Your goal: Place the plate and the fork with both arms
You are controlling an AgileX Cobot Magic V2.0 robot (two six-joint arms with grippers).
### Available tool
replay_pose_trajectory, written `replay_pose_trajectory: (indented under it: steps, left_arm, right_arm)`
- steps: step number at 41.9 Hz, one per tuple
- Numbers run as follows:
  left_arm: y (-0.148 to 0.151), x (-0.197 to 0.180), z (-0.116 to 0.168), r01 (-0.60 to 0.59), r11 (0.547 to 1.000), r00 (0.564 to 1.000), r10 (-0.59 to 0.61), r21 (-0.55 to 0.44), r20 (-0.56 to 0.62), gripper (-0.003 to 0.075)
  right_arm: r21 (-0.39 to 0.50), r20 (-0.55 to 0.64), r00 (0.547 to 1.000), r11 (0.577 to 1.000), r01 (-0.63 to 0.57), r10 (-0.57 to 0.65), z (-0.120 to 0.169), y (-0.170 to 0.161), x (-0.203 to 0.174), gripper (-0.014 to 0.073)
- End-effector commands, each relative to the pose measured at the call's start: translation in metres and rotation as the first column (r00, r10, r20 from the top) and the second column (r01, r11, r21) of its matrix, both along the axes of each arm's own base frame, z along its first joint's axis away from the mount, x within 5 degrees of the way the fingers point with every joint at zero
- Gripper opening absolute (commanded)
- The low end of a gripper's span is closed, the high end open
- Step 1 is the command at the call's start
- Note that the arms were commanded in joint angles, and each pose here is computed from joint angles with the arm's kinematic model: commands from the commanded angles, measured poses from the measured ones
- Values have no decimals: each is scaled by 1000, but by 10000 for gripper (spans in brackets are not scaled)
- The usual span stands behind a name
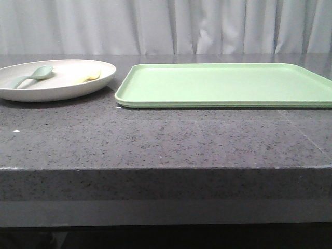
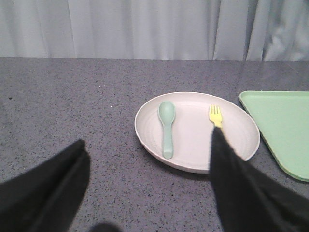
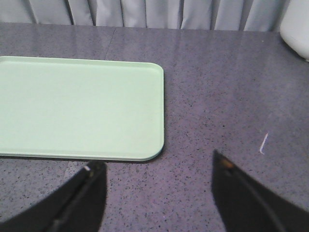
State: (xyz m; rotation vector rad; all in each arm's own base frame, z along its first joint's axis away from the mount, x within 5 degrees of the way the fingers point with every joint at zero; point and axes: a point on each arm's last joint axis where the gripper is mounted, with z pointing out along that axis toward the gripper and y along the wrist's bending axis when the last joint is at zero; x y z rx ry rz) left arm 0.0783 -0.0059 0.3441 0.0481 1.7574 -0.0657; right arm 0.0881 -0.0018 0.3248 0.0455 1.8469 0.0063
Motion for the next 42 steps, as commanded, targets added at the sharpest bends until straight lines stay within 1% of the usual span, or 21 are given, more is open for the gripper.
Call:
replay_pose_trajectory:
  steps: [1,27,30,35,39,42]
  left_arm:
    - [1,2,19,-7,1000,993,9,-13,122,675]
    - [0,1,22,-6,1000,991,8,-18,133,673]
    - [0,2,25,-3,1000,997,4,-14,80,673]
    - [1,11,35,-8,1000,997,10,28,-70,673]
    - [2,27,42,-12,998,976,27,67,-215,673]
    - [3,41,44,-15,995,950,44,96,-308,673]
  right_arm:
    - [-24,95,995,1000,5,-3,16,-1,3,638]
    - [-24,95,995,1000,5,-3,16,-1,3,631]
    - [-24,95,995,1000,5,-3,16,-1,3,631]
    - [-24,95,995,1000,5,-3,16,-1,3,631]
    - [-24,95,995,1000,5,-3,16,-1,3,631]
    - [-24,95,995,1000,5,-3,16,-1,3,631]
